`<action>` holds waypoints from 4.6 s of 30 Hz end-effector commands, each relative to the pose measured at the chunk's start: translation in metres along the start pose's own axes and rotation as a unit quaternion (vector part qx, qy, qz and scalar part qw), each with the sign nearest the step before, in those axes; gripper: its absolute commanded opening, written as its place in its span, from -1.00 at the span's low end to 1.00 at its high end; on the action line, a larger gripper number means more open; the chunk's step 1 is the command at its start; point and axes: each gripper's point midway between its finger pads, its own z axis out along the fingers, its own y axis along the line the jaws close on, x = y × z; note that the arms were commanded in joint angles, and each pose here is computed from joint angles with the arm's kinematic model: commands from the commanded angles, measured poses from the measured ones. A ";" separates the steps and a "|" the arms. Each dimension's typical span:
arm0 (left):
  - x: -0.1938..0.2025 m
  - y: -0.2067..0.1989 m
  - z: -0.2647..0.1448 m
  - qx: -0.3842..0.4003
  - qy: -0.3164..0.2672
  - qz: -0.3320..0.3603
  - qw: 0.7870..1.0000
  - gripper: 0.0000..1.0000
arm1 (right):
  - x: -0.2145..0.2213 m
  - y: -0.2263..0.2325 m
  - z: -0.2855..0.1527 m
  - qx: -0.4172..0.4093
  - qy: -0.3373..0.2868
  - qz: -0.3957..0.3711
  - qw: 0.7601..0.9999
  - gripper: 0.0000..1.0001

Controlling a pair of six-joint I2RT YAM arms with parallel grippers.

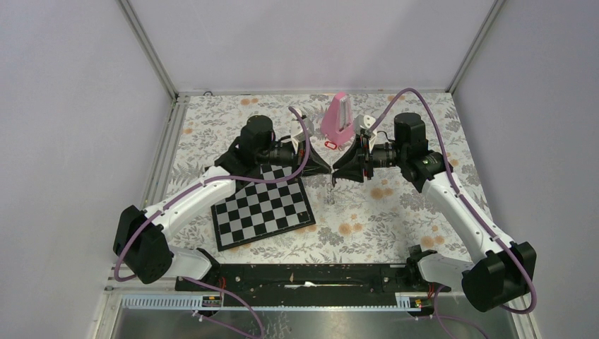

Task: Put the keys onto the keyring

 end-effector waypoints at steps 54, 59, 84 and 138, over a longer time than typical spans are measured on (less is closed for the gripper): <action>0.009 0.008 0.000 0.028 0.042 0.132 0.990 -0.04 | 0.021 -0.002 0.007 0.052 0.126 -0.046 0.990 -1.00; 0.009 0.006 0.006 0.038 0.041 0.126 0.991 -0.21 | 0.021 -0.001 0.008 0.050 0.123 -0.044 0.990 -1.00; 0.026 0.003 0.013 0.052 0.044 0.109 0.992 -1.00 | 0.021 0.000 0.006 0.059 0.115 -0.044 0.991 -1.00; 0.002 -0.005 0.001 0.043 -0.026 0.095 0.994 -1.00 | 0.033 -0.006 -0.001 0.057 0.048 0.049 0.996 -0.78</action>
